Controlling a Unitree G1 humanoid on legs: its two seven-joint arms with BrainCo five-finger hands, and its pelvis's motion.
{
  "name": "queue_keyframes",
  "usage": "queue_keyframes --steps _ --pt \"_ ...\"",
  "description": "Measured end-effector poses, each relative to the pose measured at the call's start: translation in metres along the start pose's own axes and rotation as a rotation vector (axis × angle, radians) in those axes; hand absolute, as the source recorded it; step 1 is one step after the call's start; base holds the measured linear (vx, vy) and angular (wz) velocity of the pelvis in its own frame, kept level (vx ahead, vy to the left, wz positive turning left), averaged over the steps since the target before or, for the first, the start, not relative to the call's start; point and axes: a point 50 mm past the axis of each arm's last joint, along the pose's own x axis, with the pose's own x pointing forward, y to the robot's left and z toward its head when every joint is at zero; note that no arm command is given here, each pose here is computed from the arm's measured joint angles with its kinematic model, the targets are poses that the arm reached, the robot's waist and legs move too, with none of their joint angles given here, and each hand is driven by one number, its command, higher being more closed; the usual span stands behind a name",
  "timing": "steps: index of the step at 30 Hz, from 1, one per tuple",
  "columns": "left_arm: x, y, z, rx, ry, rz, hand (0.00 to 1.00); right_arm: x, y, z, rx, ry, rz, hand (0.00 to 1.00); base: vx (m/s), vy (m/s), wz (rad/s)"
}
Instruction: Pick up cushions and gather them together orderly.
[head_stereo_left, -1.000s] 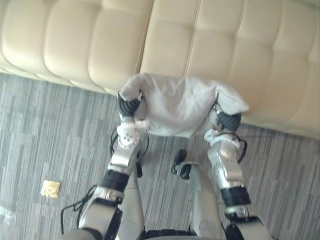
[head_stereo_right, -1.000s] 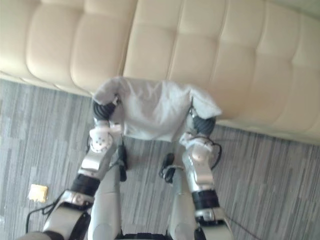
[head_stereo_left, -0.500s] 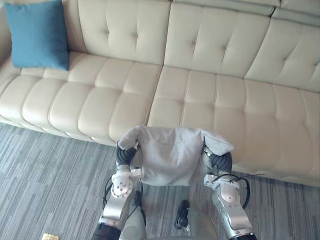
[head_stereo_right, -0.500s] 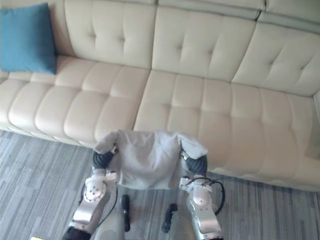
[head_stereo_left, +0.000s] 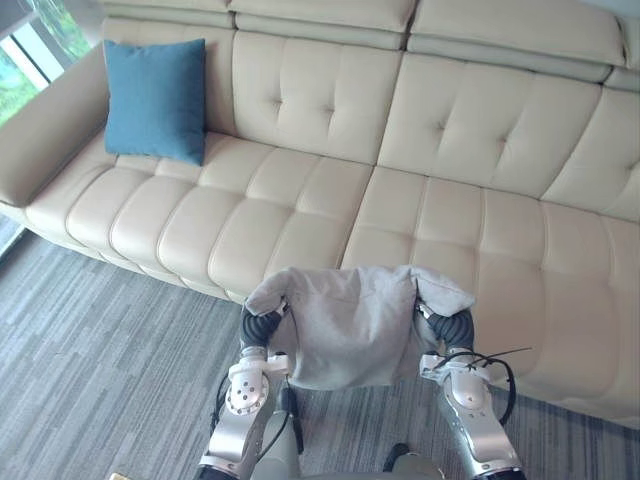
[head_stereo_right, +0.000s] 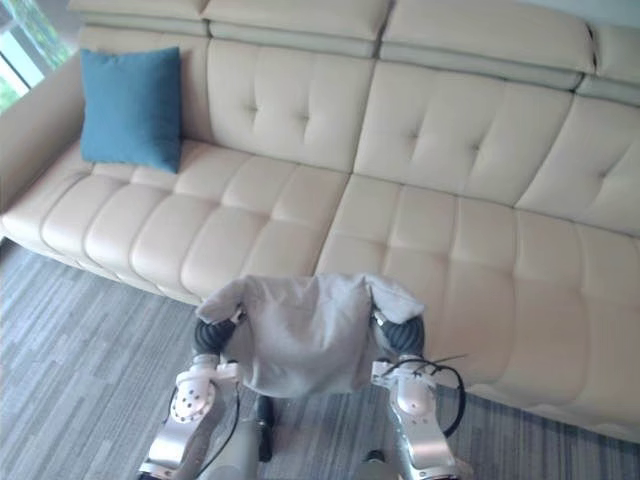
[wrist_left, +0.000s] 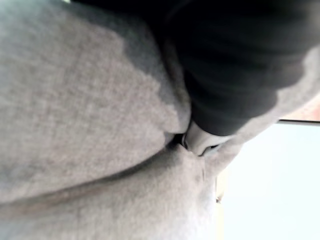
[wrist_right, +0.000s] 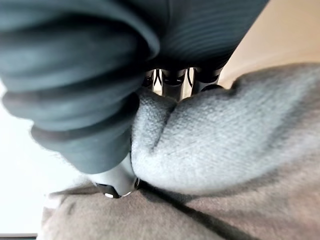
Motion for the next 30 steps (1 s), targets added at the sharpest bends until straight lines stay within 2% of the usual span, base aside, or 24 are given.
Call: queue_keyframes --steps 5,10,17,21,30 --pt "0.002 0.014 0.007 0.045 -0.03 0.016 1.0 0.004 0.017 -0.005 0.039 0.035 0.039 1.0 0.23 0.186 -0.22" --pt "0.003 0.016 0.012 0.046 -0.053 0.012 1.0 0.007 0.019 -0.002 0.072 0.029 0.056 1.0 0.25 0.032 -0.09" --pt "0.002 -0.002 0.001 0.001 0.003 -0.048 1.0 0.001 -0.003 0.0 0.104 0.028 -0.009 1.0 0.21 -0.028 0.15" --pt "0.001 -0.007 0.004 -0.023 -0.009 -0.061 1.0 0.003 -0.004 0.022 0.152 -0.071 -0.026 1.0 0.14 0.101 -0.35" --pt "0.0 -0.012 0.025 -0.03 -0.099 -0.085 1.0 -0.003 -0.003 0.031 0.184 -0.103 -0.042 1.0 0.09 0.19 -0.36"
